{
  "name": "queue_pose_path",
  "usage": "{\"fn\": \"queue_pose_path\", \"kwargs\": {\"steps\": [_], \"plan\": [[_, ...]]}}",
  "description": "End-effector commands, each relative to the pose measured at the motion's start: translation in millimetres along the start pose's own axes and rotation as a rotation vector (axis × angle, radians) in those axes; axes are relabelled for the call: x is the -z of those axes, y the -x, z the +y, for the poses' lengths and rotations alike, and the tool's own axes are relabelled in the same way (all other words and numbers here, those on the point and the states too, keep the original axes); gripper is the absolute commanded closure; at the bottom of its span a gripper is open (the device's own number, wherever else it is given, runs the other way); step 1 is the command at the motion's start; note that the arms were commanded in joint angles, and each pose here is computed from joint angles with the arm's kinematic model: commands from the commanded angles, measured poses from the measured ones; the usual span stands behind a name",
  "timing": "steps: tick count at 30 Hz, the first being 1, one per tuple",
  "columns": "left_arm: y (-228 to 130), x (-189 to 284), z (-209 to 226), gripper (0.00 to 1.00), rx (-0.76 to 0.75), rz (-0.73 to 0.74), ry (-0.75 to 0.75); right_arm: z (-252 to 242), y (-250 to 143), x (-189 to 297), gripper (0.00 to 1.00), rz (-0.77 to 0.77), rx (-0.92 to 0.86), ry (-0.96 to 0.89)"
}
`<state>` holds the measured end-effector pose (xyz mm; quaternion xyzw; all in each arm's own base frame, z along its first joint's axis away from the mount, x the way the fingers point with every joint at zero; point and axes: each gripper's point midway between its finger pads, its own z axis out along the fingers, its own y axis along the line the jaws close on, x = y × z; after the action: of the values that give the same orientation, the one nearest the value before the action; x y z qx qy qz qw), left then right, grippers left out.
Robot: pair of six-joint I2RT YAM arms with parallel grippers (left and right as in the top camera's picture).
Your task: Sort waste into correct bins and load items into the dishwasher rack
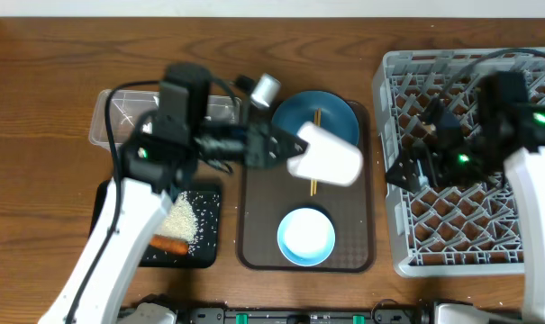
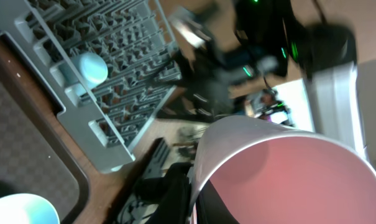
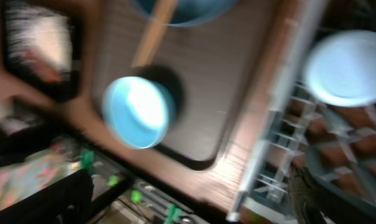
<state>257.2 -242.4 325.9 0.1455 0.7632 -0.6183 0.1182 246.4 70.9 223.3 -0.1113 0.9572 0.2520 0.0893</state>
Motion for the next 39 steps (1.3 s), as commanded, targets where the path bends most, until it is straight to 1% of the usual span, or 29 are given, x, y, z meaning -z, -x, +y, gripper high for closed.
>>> {"fn": "queue_pose_path", "kwargs": {"steps": [1, 2, 4, 7, 10, 14, 16, 21, 27, 29, 39], "plan": [[3, 24, -10, 0.92, 0.019, 0.046, -0.170, 56, 4, 34, 0.01, -0.193, 0.244, 0.259], [6, 29, -8, 0.92, 0.016, 0.046, -0.197, 67, 1, 41, 0.01, -0.226, 0.290, 0.304], [9, 34, 4, 0.92, 0.055, 0.032, -0.193, 89, -6, 55, 0.01, -0.292, 0.387, 0.384], [4, 29, 10, 0.92, 0.063, 0.047, -0.195, 99, -9, 61, 0.01, -0.323, 0.432, 0.406], [-5, 18, 9, 0.92, 0.045, 0.080, -0.204, 102, -10, 63, 0.01, -0.334, 0.440, 0.420], [-13, 2, 13, 0.92, 0.037, 0.107, -0.161, 121, -11, 66, 0.01, -0.358, 0.504, 0.503], [-16, -5, 14, 0.92, 0.033, 0.121, -0.147, 131, -12, 67, 0.01, -0.359, 0.529, 0.543], [-26, -16, 8, 0.92, 0.024, 0.162, -0.160, 145, -18, 62, 0.01, -0.333, 0.599, 0.574], [-29, -19, 6, 0.92, 0.019, 0.174, -0.165, 162, -24, 56, 0.02, -0.304, 0.688, 0.611], [-29, -19, 6, 0.91, 0.020, 0.174, -0.165, 166, -26, 54, 0.01, -0.297, 0.708, 0.620], [-29, -19, 5, 0.91, 0.020, 0.177, -0.167, 173, -26, 47, 0.01, -0.282, 0.758, 0.639]]}}
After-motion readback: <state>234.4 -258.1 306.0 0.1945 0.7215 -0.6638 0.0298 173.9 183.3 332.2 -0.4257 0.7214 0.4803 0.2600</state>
